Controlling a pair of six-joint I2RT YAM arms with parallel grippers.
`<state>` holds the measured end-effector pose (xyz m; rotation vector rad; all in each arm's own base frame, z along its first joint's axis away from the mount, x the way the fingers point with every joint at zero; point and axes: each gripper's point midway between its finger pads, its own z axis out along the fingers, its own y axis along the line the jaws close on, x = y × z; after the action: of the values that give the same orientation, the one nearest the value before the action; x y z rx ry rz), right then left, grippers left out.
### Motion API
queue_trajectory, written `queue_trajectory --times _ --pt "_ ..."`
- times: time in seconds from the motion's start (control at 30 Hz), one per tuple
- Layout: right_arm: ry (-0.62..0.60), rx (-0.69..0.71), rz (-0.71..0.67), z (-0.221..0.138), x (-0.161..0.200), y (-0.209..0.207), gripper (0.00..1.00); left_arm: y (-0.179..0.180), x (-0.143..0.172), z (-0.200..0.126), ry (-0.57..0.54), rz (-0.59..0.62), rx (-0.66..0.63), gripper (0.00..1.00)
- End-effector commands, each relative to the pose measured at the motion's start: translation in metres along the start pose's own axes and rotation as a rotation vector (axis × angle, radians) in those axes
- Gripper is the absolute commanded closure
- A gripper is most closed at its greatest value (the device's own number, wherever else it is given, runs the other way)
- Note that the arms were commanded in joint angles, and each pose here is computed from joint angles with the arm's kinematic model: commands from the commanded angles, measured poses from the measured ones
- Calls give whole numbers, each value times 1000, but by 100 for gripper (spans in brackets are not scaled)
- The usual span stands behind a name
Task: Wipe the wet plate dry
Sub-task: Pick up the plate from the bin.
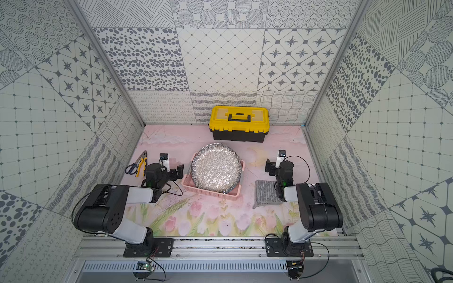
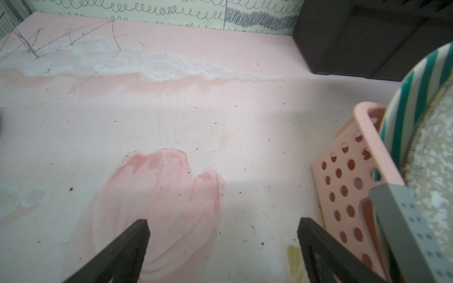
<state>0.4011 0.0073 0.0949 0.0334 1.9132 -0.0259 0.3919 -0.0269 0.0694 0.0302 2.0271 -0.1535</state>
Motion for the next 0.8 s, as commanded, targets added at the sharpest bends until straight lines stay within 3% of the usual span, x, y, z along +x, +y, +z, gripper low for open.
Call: queue_trajectory --times 0.0,0.7,0.77 --pt "-37 -7 -1 0 -12 1 3 1 -10 1 -38 10 -10 0" --pt "-37 -7 0 0 -12 1 3 1 -11 1 -39 11 -10 0" --pt "-38 -11 1 0 -12 1 3 -6 -23 -1 -42 29 32 0"
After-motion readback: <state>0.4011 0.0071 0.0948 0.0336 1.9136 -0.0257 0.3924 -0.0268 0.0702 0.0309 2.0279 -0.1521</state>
